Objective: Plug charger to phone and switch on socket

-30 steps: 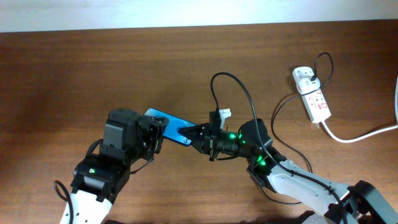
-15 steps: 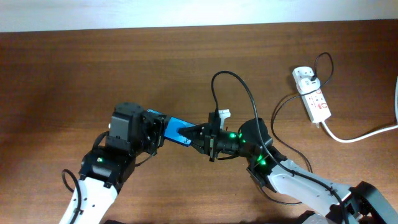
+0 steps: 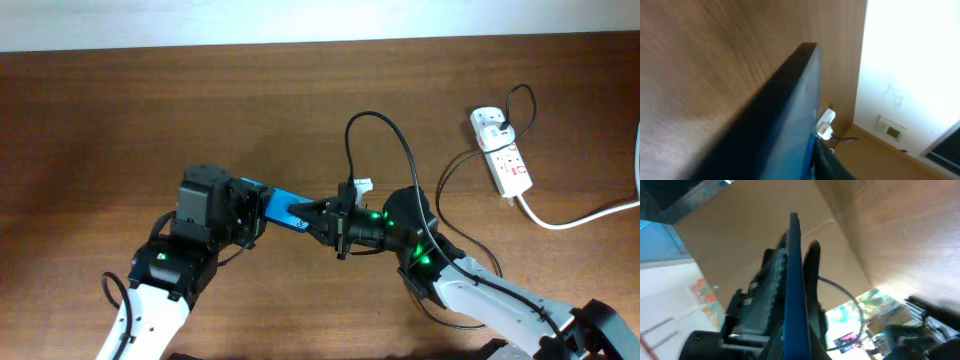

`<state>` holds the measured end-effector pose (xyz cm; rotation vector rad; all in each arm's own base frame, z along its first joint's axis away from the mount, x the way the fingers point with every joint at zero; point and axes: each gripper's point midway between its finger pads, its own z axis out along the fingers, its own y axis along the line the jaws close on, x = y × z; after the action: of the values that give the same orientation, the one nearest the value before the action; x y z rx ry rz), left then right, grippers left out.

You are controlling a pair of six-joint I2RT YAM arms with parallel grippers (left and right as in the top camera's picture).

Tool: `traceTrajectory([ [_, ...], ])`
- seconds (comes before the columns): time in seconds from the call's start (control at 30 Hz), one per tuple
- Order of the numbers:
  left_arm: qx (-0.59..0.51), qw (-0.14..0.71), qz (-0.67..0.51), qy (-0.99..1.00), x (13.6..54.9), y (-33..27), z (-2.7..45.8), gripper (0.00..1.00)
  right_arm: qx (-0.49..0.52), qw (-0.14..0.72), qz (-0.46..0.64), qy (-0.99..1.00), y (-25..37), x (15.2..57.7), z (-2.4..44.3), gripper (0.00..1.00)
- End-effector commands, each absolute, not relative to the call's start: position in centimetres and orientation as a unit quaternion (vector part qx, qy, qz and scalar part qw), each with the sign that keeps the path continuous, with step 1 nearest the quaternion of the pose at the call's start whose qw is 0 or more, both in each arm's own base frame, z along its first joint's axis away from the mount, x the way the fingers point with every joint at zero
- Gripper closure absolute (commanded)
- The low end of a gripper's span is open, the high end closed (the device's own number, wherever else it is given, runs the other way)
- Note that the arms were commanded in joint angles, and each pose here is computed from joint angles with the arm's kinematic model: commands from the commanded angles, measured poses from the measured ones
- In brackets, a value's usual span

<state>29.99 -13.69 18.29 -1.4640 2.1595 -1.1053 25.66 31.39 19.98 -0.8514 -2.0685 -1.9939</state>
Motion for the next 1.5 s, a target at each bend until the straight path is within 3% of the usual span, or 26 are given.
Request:
traceTrajectory([
  [0.0,-0.486,0.134,-0.423,0.753,29.8,-15.2,20.0,0.47,-0.282,0.028,-0.643,-0.711,31.0,26.4,17.7,0.96],
  [0.07,-0.439,0.147,-0.471,0.751,30.6,-16.6,22.2,0.42,-0.282,0.015,-0.643,-0.712,30.9,26.7,17.7,0.96],
  [0.13,-0.437,0.146,-0.474,0.750,30.6,-16.7,22.3,0.70,-0.280,0.015,-0.644,-0.711,30.9,26.7,17.8,0.96],
  [0.17,-0.438,0.146,-0.473,0.751,30.6,-16.7,22.3,0.76,-0.280,0.016,-0.644,-0.711,30.9,26.7,17.8,0.96],
  [0.33,-0.437,0.145,-0.474,0.751,30.6,-16.7,22.3,1.00,-0.277,0.023,-0.645,-0.712,31.0,26.4,17.8,0.96],
  [0.43,-0.441,0.151,-0.471,0.749,30.7,-16.5,22.3,1.00,-0.272,0.028,-0.645,-0.713,31.1,26.2,17.8,0.96],
  [0.47,-0.435,0.155,-0.469,0.753,30.7,-16.5,22.2,1.00,-0.273,0.028,-0.645,-0.714,31.0,26.2,17.8,0.88],
  [0.5,-0.391,0.204,-0.443,0.780,31.1,-15.8,22.0,1.00,-0.274,0.028,-0.643,-0.714,31.0,26.2,17.7,0.66],
  [0.57,-0.366,0.225,-0.423,0.798,31.2,-15.2,21.6,1.00,-0.288,0.039,-0.625,-0.724,30.8,26.0,16.5,0.46],
  [0.63,-0.336,0.256,-0.406,0.811,31.8,-14.0,21.6,1.00,-0.310,0.056,-0.598,-0.738,30.5,25.6,14.8,0.40],
  [0.7,-0.285,0.273,-0.401,0.827,31.8,-13.5,21.8,1.00,-0.288,0.013,-0.583,-0.759,30.1,26.0,13.9,0.33],
  [0.77,-0.217,0.279,-0.415,0.838,31.6,-13.3,22.3,1.00,-0.223,-0.049,-0.579,-0.783,29.9,26.3,13.8,0.21],
  [0.83,-0.115,0.256,-0.499,0.820,29.9,-13.4,24.5,1.00,-0.147,-0.135,-0.530,-0.824,28.9,26.9,12.0,0.02],
  [0.93,-0.044,0.226,-0.574,0.786,28.3,-13.2,26.1,1.00,-0.074,-0.200,-0.454,-0.865,27.2,27.2,9.4,0.02],
  [1.13,-0.069,0.101,-0.605,0.786,30.7,-13.8,18.2,1.00,-0.076,-0.266,-0.324,-0.905,18.9,26.3,11.4,0.02],
  [1.2,-0.059,0.082,-0.602,0.792,30.7,-14.7,16.1,1.00,-0.124,-0.257,-0.197,-0.938,13.5,23.9,9.2,0.02],
  [1.37,-0.036,0.070,-0.582,0.809,30.1,-16.7,15.2,1.00,-0.140,-0.189,-0.076,-0.969,10.1,21.9,4.6,0.00],
  [1.47,-0.034,0.069,-0.582,0.809,30.0,-16.8,15.2,1.00,-0.135,-0.124,-0.047,-0.982,10.5,21.5,0.3,0.21],
])
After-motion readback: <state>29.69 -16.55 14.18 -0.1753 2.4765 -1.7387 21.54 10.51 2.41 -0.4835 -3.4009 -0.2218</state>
